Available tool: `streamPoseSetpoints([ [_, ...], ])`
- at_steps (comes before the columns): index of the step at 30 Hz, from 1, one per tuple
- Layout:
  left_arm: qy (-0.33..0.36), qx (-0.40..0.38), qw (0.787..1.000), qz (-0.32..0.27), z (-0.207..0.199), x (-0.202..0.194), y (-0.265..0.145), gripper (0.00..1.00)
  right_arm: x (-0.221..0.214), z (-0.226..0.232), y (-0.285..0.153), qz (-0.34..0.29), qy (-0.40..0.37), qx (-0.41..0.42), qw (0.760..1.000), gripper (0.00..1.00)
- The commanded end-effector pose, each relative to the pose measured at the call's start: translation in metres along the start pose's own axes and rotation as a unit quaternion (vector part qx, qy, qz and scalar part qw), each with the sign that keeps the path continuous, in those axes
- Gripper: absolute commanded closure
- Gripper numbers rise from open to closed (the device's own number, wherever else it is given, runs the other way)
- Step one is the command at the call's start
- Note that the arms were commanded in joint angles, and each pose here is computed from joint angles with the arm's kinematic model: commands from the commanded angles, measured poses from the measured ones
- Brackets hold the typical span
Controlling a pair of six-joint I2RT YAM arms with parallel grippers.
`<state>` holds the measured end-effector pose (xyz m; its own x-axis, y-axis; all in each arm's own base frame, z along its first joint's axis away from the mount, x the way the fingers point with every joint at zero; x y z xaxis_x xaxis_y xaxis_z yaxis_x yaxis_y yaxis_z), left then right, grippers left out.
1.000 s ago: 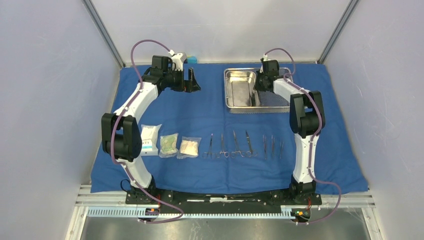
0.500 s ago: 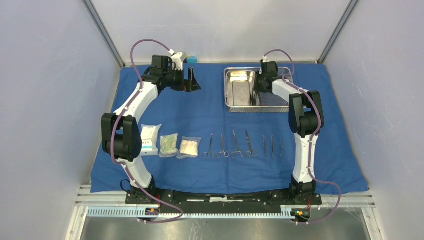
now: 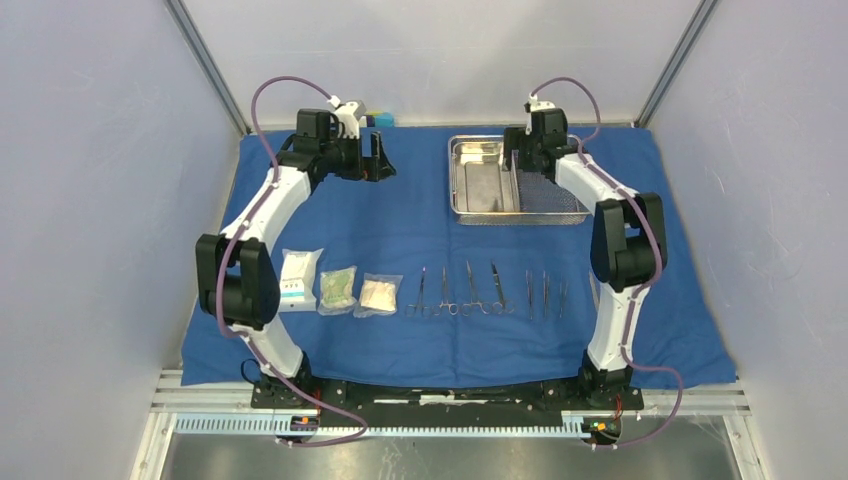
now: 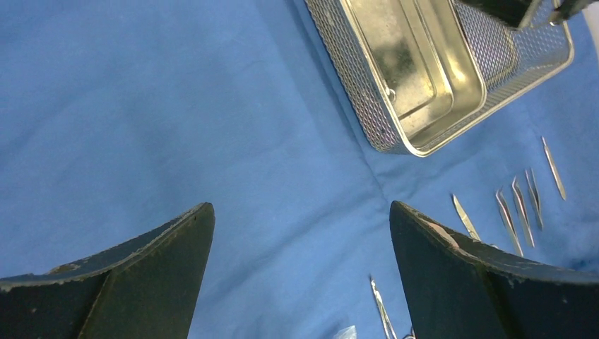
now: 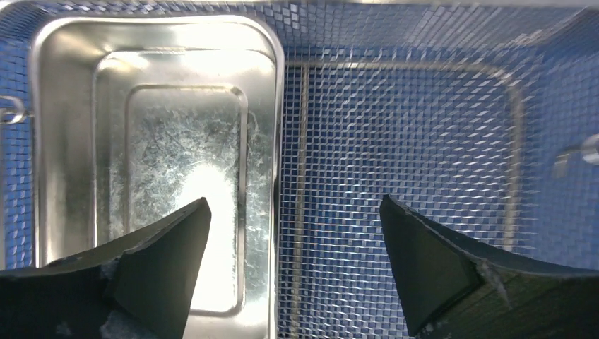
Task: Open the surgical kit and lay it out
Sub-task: Move the container from the surgical kit, then reset both arms
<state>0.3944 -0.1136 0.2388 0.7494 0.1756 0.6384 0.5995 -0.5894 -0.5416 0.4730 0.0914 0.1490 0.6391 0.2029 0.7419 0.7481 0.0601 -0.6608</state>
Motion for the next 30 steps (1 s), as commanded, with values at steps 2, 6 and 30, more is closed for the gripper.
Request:
streamPoseSetpoints([
  [2, 0.029, 0.035, 0.994, -0.096, -0.011, 0.026, -0.045, 0.00, 0.053, -0.029, -0.057, -0.081, -0.077, -0.045, 0.993, 0.02],
  [6, 0.012, 0.083, 0.987, -0.140, -0.004, 0.030, -0.073, 0.00, 0.056, -0.050, -0.082, -0.072, -0.107, -0.048, 0.990, 0.02],
  [30, 0.077, 0.179, 0.931, -0.309, -0.016, -0.036, -0.205, 0.00, 0.015, -0.067, -0.228, -0.192, -0.183, 0.000, 0.964, 0.02],
])
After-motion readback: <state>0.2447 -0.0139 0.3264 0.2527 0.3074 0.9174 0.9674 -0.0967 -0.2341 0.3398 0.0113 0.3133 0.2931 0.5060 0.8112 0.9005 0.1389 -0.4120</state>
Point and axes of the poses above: each gripper's point midway between its finger pads, its own y axis out along the fingers, its own z axis along the line the jaws close on, x = y × z, the point moved 9 cm from there along -y, back along the fingers, and after that the axes turned 14 degrees about -y, right-handed, at the moved point
